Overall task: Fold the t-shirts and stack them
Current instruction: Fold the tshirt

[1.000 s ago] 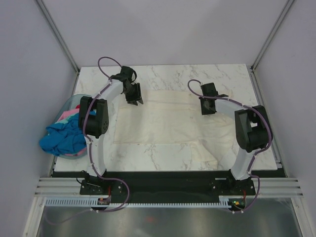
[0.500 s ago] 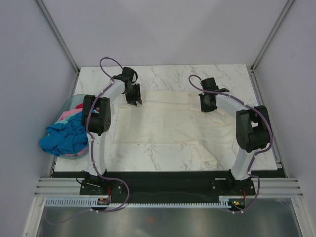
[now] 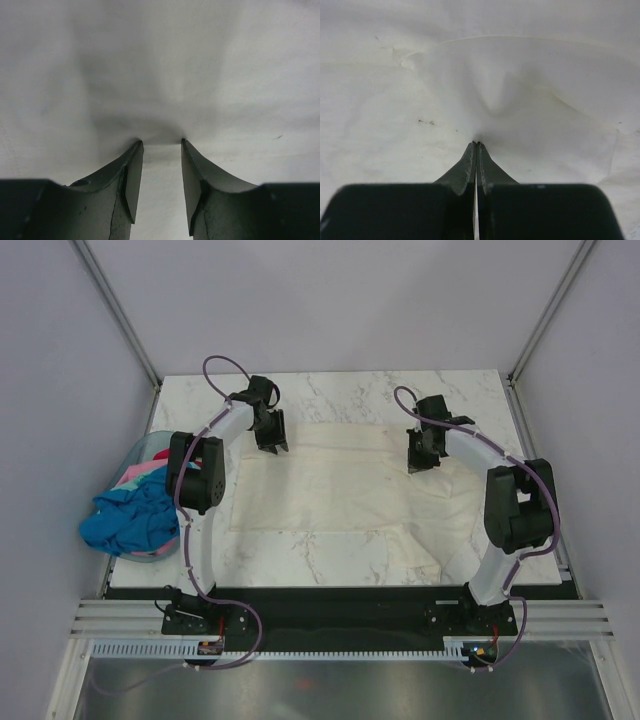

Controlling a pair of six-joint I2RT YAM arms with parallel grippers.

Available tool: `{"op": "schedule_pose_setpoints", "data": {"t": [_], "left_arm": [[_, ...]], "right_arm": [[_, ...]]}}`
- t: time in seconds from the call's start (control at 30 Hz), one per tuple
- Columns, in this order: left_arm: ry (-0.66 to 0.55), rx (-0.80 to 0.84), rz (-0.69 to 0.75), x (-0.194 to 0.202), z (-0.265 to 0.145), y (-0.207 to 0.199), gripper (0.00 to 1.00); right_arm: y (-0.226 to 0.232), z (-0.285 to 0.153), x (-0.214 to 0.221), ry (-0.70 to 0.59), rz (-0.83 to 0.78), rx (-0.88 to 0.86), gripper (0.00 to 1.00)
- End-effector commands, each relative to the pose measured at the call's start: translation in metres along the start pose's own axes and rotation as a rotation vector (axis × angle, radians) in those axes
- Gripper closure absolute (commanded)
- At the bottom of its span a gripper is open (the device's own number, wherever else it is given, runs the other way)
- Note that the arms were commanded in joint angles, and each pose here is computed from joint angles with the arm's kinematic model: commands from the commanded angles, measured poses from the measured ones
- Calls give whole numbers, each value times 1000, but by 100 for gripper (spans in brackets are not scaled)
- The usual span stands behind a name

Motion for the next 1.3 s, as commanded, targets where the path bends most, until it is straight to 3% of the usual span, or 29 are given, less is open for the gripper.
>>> {"op": "schedule_pose_setpoints", "data": {"t": [0.0,0.4,0.6,0.87,1.0,1.27], "left_arm": [[13,-64,-13,4,19,12,55],[19,-66,-20,7,20,12,55],[20,-71,-11,8,20,14,55],[16,-73,-4,7,19,14,54],[19,-56,-3,6,17,11,54],[26,-39,-3,6,18,9,53]], "right_arm": [[12,-13,-8,-21,88,-62,100],[7,5,-3,-16,252,-27,100],[-12,8,-2,-19,268,77,99],[-25,-2,-21,-76,134,267,81],[-13,-23,-27,-113,82,258,73],[48,-18,-12,-149,-148,116,83]]}}
Point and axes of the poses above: each gripper's point midway between its finger pads, its own z axis out along the fingers, its own y axis along the line the jaws close on, x = y × z, the point moved 6 cm from there along -z, back along the fingers, and after that the axes turned 3 degrees about -z, right-handed, at the moved point
